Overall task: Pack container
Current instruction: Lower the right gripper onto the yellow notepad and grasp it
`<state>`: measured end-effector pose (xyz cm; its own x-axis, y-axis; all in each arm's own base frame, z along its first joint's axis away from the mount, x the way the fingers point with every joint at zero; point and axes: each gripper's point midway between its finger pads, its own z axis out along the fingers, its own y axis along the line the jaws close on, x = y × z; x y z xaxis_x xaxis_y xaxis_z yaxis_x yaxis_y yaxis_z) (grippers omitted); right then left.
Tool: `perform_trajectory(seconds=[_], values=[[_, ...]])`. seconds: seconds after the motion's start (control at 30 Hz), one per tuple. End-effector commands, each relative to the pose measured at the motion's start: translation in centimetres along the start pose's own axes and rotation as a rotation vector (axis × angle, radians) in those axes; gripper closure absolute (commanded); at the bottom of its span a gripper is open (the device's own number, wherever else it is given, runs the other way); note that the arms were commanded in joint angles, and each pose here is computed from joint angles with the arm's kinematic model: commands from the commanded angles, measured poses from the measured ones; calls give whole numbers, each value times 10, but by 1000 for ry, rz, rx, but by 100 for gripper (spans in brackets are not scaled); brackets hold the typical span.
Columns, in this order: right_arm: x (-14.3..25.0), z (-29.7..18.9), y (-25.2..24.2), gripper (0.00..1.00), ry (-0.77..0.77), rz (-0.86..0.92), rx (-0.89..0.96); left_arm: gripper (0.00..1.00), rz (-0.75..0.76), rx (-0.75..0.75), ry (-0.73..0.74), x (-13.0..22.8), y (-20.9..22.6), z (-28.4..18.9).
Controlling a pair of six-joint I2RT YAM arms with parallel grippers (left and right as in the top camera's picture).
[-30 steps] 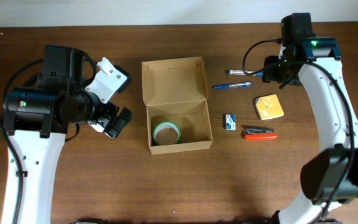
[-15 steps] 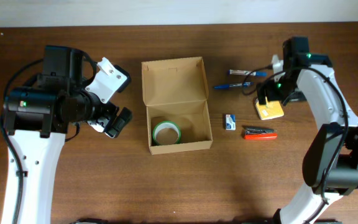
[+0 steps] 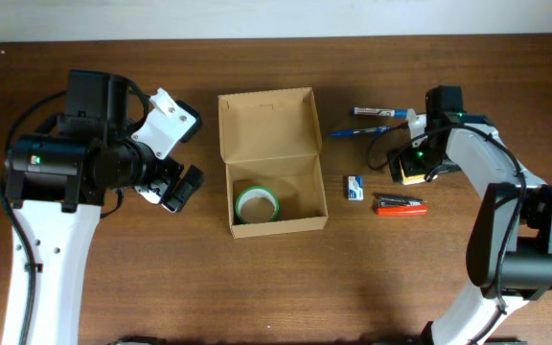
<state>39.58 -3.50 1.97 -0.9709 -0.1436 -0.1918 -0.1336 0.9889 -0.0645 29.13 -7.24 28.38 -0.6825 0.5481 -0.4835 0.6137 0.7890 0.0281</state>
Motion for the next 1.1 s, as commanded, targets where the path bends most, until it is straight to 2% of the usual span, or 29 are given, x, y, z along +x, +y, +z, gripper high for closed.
perform_trajectory(seconds=[0.0,0.4,0.77,0.83,0.9,1.07], values=[[7,10,-5,1,14,-8,19,0,16,-6,-18,-3,0,-5],[-3,19,-11,1,-48,-23,58,0,16,-6,-18,-3,0,-5],[0,29,-5,0,-34,-24,22,0,16,-6,-18,-3,0,-5],[0,29,-5,7,-34,-24,22,0,16,-6,-18,-3,0,-5],[0,29,-5,18,-34,-23,22,0,16,-6,-18,-3,0,-5],[1,29,-5,28,-29,12,21,0,16,-6,-18,-3,0,-5]])
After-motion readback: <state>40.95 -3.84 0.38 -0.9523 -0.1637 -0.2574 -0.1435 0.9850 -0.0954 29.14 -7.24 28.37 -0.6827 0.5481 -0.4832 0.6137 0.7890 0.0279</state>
